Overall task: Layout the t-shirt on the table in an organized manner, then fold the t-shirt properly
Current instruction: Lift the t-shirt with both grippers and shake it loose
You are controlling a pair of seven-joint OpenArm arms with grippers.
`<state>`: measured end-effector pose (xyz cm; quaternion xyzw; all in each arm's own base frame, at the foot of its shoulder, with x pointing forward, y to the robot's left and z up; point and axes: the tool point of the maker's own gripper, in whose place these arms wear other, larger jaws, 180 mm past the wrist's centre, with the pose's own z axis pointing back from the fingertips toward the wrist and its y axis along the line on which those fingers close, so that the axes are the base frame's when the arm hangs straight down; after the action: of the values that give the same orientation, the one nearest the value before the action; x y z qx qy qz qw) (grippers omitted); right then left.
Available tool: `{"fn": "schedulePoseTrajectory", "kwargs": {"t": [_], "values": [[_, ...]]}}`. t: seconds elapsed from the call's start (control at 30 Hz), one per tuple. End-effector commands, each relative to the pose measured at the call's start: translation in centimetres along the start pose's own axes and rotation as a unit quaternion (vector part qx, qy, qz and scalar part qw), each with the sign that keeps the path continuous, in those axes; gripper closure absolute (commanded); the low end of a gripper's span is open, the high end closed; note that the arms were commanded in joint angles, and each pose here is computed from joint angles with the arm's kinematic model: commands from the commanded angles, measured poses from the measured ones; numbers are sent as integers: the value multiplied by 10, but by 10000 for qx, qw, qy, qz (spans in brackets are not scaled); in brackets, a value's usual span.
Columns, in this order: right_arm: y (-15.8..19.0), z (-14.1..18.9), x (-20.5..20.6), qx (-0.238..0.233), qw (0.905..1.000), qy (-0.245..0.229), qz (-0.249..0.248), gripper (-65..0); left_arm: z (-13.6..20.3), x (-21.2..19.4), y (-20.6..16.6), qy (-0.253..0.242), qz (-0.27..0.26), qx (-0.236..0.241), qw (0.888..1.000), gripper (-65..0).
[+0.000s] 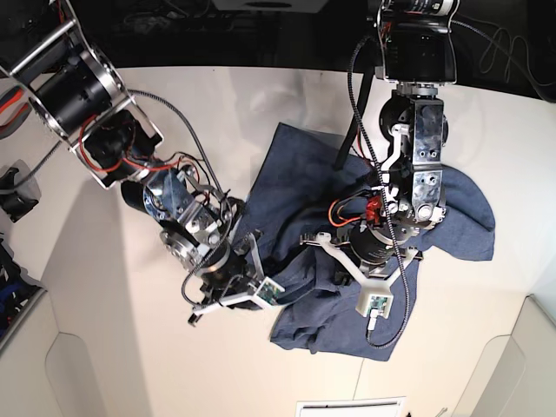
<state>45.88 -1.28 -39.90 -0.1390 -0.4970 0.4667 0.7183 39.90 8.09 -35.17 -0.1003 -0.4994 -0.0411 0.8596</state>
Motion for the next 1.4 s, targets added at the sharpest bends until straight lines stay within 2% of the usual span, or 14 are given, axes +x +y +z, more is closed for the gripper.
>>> {"fn": "schedulePoseTrajectory", "kwargs": {"t": [0.0, 0.2, 0.33, 0.47, 0.53, 0.6, 0.7, 0.8, 0.9, 1.03, 1.1, 1.2, 1.3, 1.37], "values": [[-13, 5, 16, -194, 9994, -281, 76, 0, 0, 21, 0, -288, -32, -19, 9996, 0], [-7, 54, 13, -279, 9984, -460, 194, 0, 2, 21, 8, -277, -105, 54, 9995, 0], [-1, 90, 18, -57, 9980, -526, 343, 0, 6, 28, 15, -358, -148, 130, 9992, 0], [29, 125, 32, 580, 9963, -619, 170, 0, 18, 51, 25, -670, -144, 280, 9973, 0], [54, 142, 40, 1091, 9914, -726, -36, 0, 26, 63, 33, -854, -125, 388, 9955, 0], [83, 159, 51, 1684, 9812, -907, -262, 0, 33, 74, 41, -1009, -99, 505, 9936, 0], [118, 182, 66, 2486, 9598, -1150, -609, 0, 43, 87, 54, -1229, -79, 673, 9901, 0], [138, 196, 88, 3025, 9369, -1439, -1002, 0, 49, 98, 65, -1411, -74, 701, 9875, 0], [144, 205, 123, 3265, 9151, -1862, -1461, 0, 50, 109, 66, -1564, -61, 659, 9855, 0], [148, 217, 172, 3522, 8841, -2421, -1888, 0, 45, 135, 49, -1862, -15, 334, 9819, 0], [147, 220, 187, 3547, 8762, -2575, -2001, 0, 36, 143, 35, -1873, -139, 121, 9821, 0], [147, 220, 192, 3517, 8771, -2597, -1991, 0, 15, 147, 11, -1821, -253, -197, 9828, 0], [150, 215, 178, 3446, 8903, -2396, -1765, 0, -9, 147, -15, -1661, -302, -507, 9843, 0], [153, 214, 168, 3430, 8959, -2277, -1671, 0, -23, 147, -31, -1533, -302, -680, 9854, 0]]}}
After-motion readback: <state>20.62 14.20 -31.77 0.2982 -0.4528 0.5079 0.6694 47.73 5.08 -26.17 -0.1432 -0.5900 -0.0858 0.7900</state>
